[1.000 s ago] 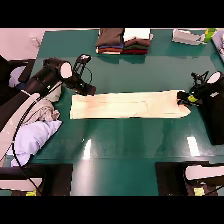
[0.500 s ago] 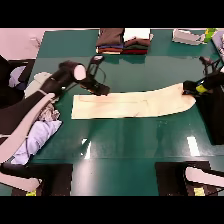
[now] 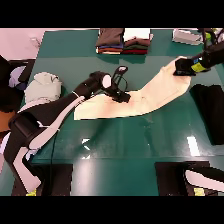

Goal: Fold the shirts.

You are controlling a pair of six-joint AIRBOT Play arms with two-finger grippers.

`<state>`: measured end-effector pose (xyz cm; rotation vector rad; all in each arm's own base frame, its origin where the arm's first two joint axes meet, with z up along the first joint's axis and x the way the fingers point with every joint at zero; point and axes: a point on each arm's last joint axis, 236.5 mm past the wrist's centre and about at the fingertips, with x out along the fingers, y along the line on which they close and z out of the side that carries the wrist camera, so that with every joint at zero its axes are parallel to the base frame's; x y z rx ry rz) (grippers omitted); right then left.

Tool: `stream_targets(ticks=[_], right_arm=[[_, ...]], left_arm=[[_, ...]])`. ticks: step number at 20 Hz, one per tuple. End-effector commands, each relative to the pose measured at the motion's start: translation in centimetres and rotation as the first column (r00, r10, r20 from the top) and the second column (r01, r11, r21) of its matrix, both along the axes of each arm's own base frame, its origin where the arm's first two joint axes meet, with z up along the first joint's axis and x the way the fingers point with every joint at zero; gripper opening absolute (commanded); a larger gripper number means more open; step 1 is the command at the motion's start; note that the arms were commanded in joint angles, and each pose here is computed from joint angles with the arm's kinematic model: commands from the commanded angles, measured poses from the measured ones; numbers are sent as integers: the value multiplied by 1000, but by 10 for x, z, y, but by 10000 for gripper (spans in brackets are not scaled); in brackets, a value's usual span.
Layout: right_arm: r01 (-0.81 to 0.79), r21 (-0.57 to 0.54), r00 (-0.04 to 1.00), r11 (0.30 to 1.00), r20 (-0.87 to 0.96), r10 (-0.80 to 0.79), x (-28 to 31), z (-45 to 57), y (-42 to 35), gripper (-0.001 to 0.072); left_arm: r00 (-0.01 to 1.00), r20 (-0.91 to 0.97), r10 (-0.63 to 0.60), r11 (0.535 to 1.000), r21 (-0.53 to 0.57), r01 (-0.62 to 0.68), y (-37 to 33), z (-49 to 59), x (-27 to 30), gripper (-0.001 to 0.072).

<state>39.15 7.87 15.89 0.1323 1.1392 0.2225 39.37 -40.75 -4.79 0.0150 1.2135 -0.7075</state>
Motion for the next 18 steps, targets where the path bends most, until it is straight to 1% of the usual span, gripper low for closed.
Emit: stream_targets(ticks=[1,3,5,7,9,12,14,16,18], right_arm=[[-72,23,997,997,43,71,1,26,44,13],[-105,30,993,994,56,103,1,35,61,13],[-132,36,989,991,70,129,0,41,76,13],[-150,44,986,988,85,146,-1,46,88,13],[-169,49,982,984,89,164,-2,47,99,13],[-201,64,976,977,102,194,-2,44,123,13],[-241,77,966,967,115,232,-3,40,149,13],[-304,83,949,949,114,294,-8,27,186,13],[-374,97,925,922,119,362,-14,7,236,14]], left_arm=[[1000,-21,-12,999,-33,11,-17,-9,-6,27],[1000,-18,-13,1000,-27,13,-16,-9,-5,27],[1000,-12,-22,1000,4,22,-9,-12,-4,27],[1000,-6,-24,998,64,24,11,-14,1,27],[1000,2,-3,991,135,3,47,-5,15,27],[995,65,71,973,217,-84,122,36,47,27],[979,148,139,954,246,-173,180,79,68,27],[953,235,189,935,255,-248,234,126,78,27],[913,309,266,911,229,-343,281,170,79,27]])
